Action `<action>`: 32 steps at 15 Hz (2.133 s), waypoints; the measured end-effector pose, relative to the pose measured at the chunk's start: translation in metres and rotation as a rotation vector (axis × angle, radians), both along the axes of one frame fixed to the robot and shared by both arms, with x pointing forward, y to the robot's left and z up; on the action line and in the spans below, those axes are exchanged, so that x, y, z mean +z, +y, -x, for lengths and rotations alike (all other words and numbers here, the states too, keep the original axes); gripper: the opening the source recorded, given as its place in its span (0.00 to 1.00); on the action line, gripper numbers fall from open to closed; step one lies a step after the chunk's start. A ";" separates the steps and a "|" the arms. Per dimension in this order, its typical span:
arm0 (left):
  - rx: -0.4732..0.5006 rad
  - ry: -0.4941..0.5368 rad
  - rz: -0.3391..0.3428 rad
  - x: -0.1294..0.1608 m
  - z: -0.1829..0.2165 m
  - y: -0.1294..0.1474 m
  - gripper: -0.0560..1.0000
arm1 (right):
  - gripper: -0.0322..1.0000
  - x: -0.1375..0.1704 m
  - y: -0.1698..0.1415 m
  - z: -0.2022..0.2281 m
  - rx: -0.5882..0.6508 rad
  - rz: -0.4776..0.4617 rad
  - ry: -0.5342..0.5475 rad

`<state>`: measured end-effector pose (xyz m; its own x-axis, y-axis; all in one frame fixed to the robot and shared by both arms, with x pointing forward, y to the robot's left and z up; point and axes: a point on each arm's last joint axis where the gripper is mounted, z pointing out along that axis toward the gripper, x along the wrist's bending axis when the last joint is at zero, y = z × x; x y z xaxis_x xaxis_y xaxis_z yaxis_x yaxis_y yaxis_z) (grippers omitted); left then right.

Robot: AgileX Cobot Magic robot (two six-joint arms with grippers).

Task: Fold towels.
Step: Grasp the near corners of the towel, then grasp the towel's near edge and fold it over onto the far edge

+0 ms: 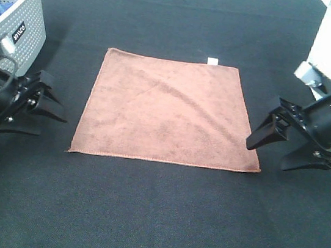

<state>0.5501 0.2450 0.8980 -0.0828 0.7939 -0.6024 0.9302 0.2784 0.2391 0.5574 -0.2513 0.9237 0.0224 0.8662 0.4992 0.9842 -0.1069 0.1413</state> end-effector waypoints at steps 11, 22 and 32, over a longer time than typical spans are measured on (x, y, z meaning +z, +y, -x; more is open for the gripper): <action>-0.080 0.066 0.035 -0.036 -0.027 -0.026 0.64 | 0.76 -0.032 0.000 -0.052 0.066 0.014 0.029; -0.137 0.054 0.067 -0.045 -0.042 -0.064 0.63 | 0.76 -0.052 0.020 -0.064 0.087 -0.065 0.047; -0.167 0.085 0.067 -0.048 -0.043 -0.065 0.05 | 0.03 -0.065 0.011 -0.063 0.008 -0.049 0.121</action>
